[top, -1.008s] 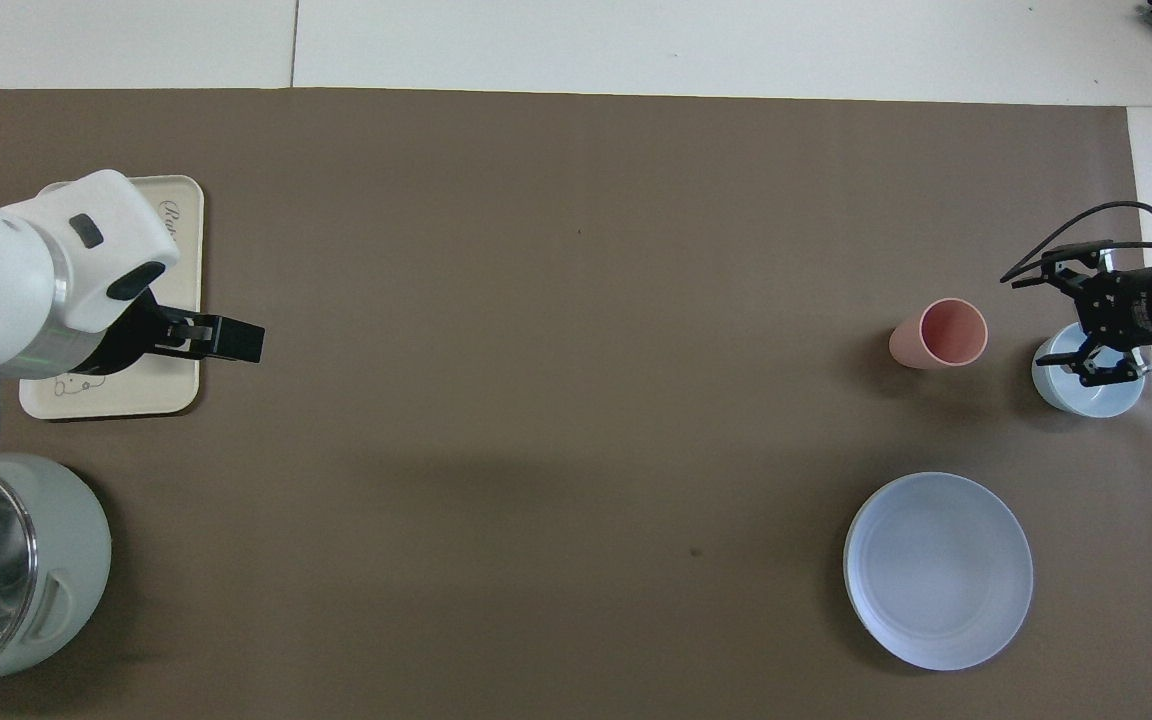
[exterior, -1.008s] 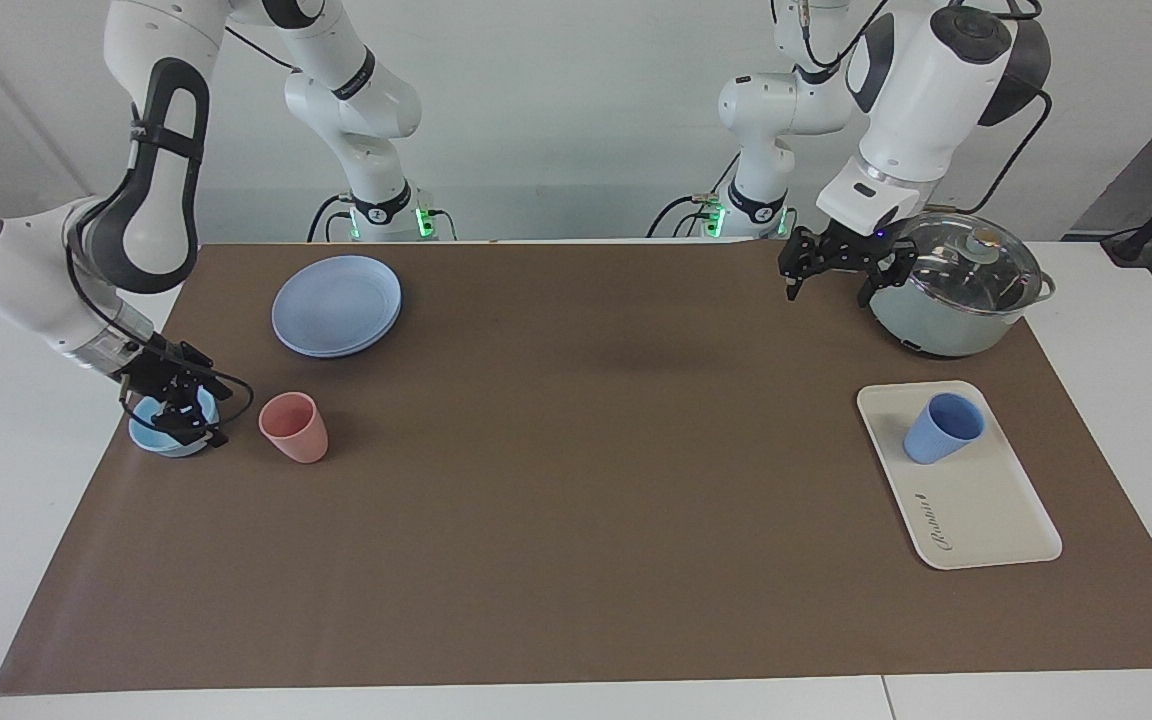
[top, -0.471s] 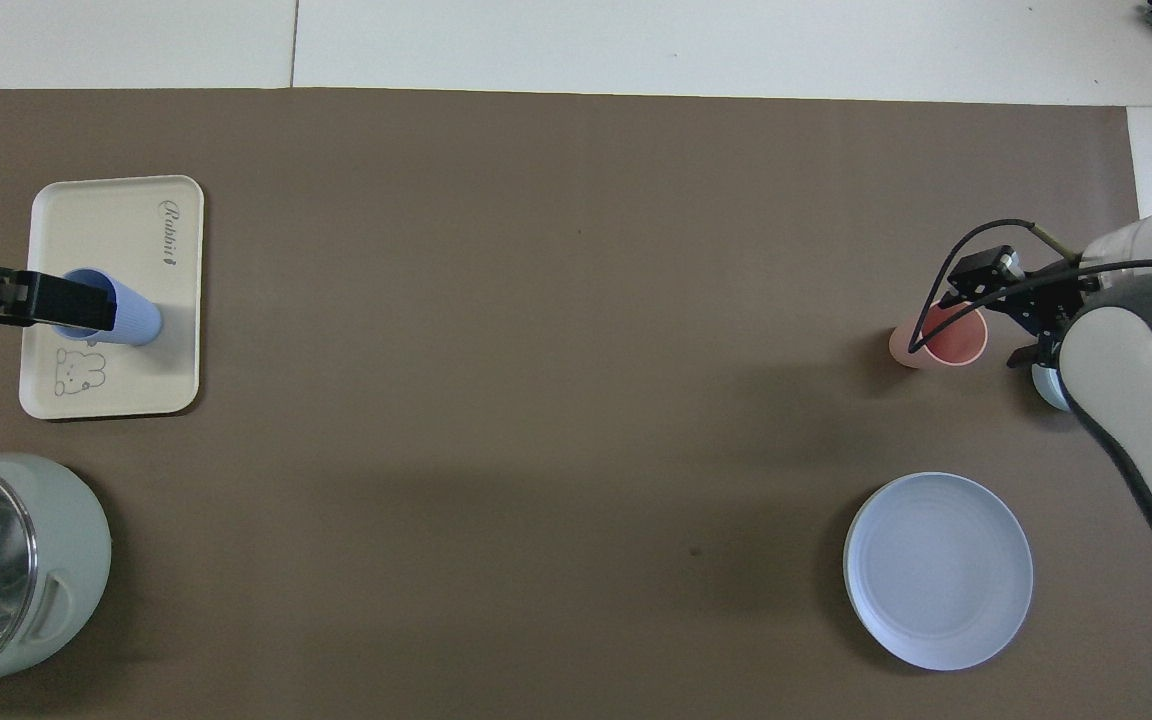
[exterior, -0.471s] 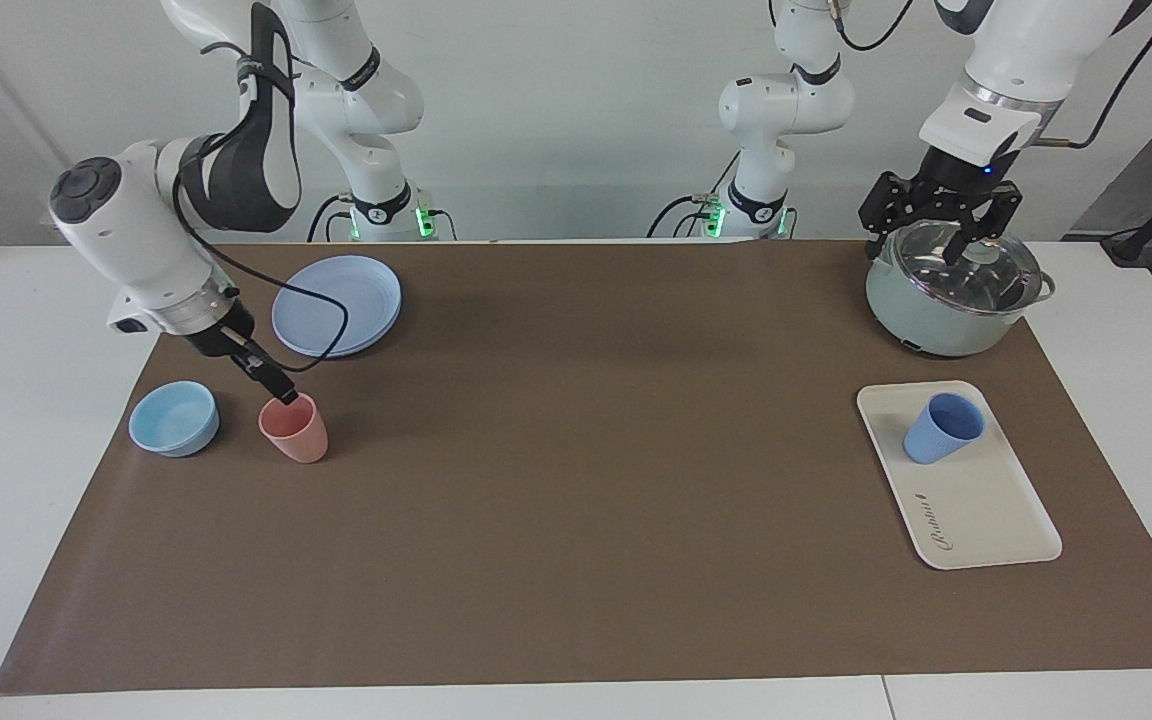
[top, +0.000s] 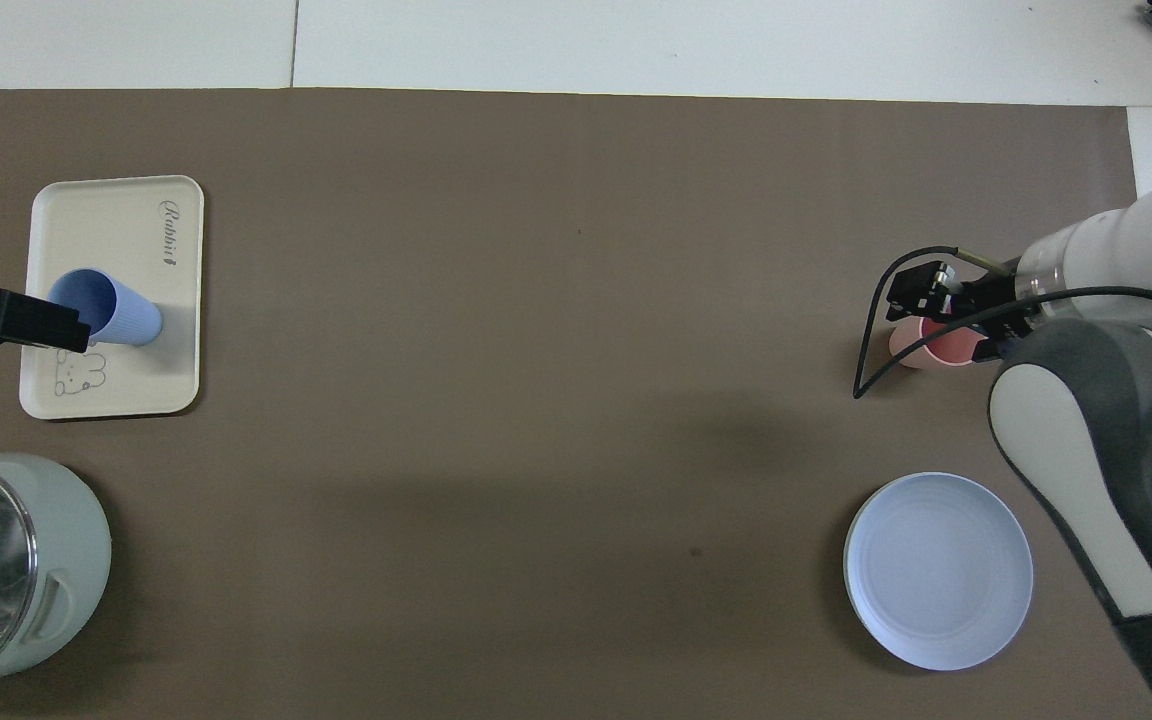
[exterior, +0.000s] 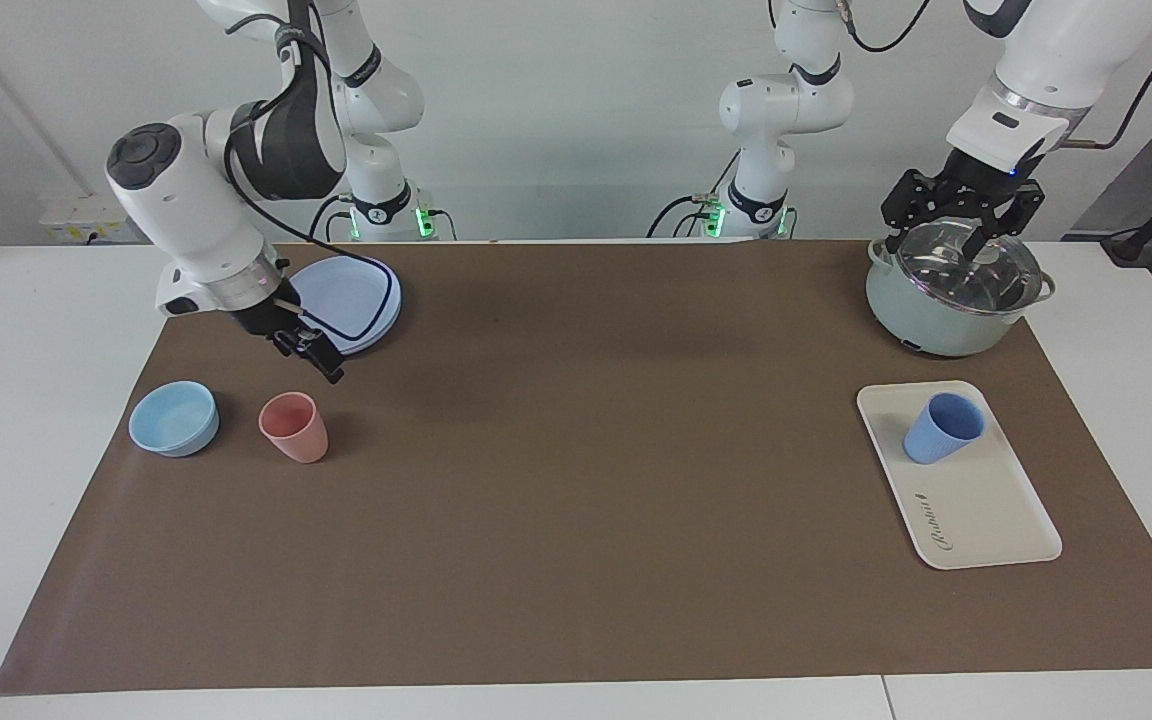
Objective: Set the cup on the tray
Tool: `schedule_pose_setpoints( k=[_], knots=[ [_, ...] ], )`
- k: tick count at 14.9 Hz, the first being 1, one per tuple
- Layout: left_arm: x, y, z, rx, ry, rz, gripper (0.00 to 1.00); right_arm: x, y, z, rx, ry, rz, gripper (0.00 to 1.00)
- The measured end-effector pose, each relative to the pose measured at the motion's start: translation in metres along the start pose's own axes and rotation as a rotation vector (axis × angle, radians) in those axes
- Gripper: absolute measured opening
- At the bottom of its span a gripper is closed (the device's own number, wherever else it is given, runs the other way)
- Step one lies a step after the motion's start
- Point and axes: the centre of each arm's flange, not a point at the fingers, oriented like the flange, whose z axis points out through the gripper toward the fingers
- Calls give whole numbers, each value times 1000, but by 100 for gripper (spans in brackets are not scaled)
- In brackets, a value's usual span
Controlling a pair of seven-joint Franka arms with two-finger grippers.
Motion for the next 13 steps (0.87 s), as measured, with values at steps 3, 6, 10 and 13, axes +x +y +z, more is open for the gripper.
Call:
schedule_pose_setpoints(
  k=[3,6,10,13],
  knots=[
    [0,0,3,-1,-7,0,100,-4,5,-13,-9,6,-187,100],
    [2,3,10,-2,-19,6,100,-7,17,-40,-6,17,-299,100],
    [2,4,10,-2,-15,-1,100,-6,19,-84,2,42,-312,100],
    [2,4,12,-2,-18,-42,100,-6,18,-107,6,59,-314,100]
  ],
)
